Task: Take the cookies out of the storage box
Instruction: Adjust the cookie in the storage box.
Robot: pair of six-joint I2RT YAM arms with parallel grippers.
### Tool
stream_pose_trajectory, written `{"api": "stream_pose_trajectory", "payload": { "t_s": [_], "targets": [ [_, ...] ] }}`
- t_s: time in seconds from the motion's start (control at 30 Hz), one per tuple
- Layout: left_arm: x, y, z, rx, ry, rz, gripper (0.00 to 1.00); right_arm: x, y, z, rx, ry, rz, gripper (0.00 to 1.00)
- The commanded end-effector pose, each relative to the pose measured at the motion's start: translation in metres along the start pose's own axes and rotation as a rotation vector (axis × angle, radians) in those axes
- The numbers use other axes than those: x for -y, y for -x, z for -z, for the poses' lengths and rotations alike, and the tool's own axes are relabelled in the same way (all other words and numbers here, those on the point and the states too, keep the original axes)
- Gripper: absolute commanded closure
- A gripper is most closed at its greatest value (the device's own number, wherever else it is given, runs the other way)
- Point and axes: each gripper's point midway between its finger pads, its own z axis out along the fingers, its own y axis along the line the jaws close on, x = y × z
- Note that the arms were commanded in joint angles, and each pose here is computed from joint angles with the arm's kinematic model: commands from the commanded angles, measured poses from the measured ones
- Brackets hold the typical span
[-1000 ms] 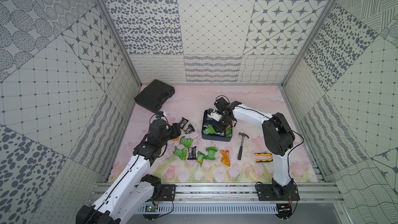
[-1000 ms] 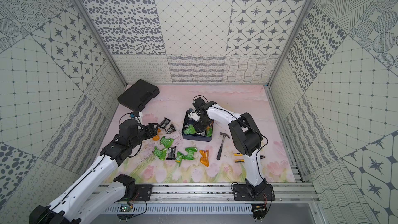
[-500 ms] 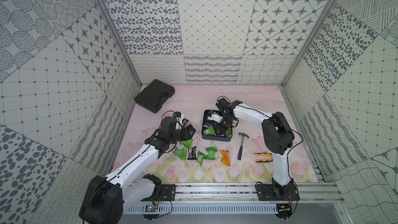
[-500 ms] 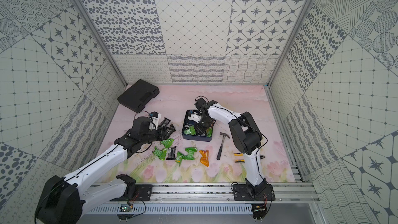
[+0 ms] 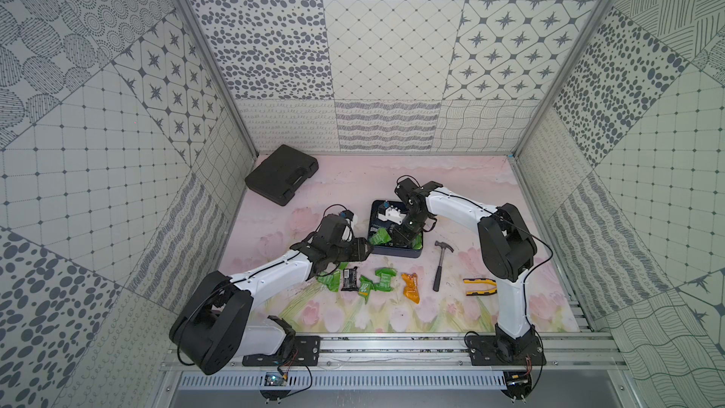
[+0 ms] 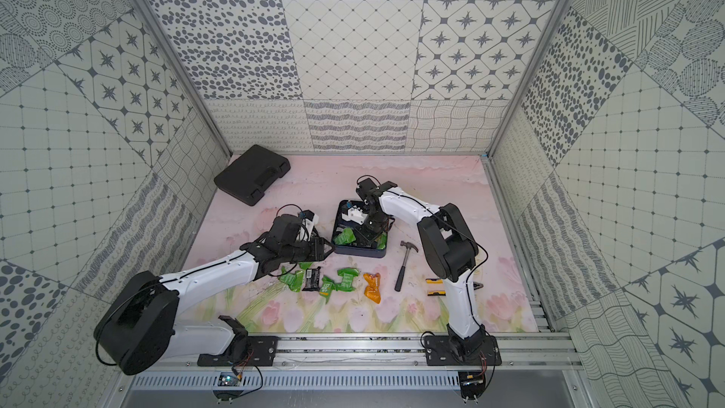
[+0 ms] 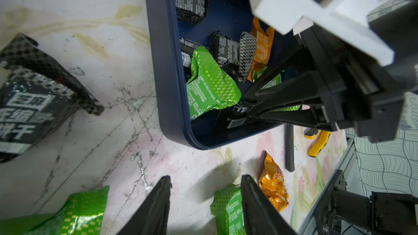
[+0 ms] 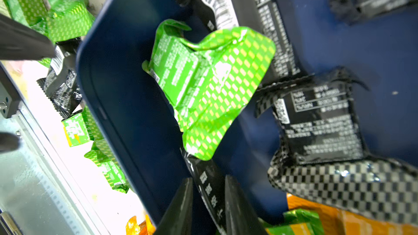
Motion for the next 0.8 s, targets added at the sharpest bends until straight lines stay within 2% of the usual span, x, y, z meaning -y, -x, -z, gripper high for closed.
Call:
{"api": "stream_pose_trajectory", "payload": {
  "t_s": [0.0, 0.1, 0.17, 0.27, 0.37, 0.43, 0.57, 0.77],
  "targets": [
    [0.009, 0.017, -0.011, 0.051, -0.017, 0.005, 0.48, -0.010, 0.002, 0.011, 0.010, 0.035, -0.004, 0.73],
    [0.005, 0.018, -0.016, 0.047, 0.003, 0.013, 0.50, -0.014, 0.013, 0.018, 0.048, 0.049, -0.026, 0.73],
    [0.003, 0.018, -0.017, 0.045, 0.014, 0.016, 0.51, -0.011, 0.023, 0.023, 0.093, 0.021, -0.066, 0.62],
    [0.002, 0.018, -0.017, 0.048, 0.023, 0.019, 0.51, -0.010, 0.041, 0.036, 0.199, 0.003, -0.148, 0.52],
    [-0.001, 0.018, -0.017, 0.051, 0.035, 0.022, 0.52, -0.009, 0.055, 0.044, 0.294, 0.005, -0.252, 0.47],
    [-0.003, 0.018, -0.017, 0.053, 0.044, 0.027, 0.52, -0.002, 0.060, 0.044, 0.333, -0.014, -0.351, 0.45],
    [-0.005, 0.019, -0.018, 0.057, 0.054, 0.036, 0.53, -0.004, 0.070, 0.030, 0.371, 0.053, -0.505, 0.46],
    [-0.006, 0.021, -0.019, 0.062, 0.061, 0.049, 0.54, 0.007, 0.059, 0.007, 0.347, 0.028, -0.610, 0.49]
  ]
}}
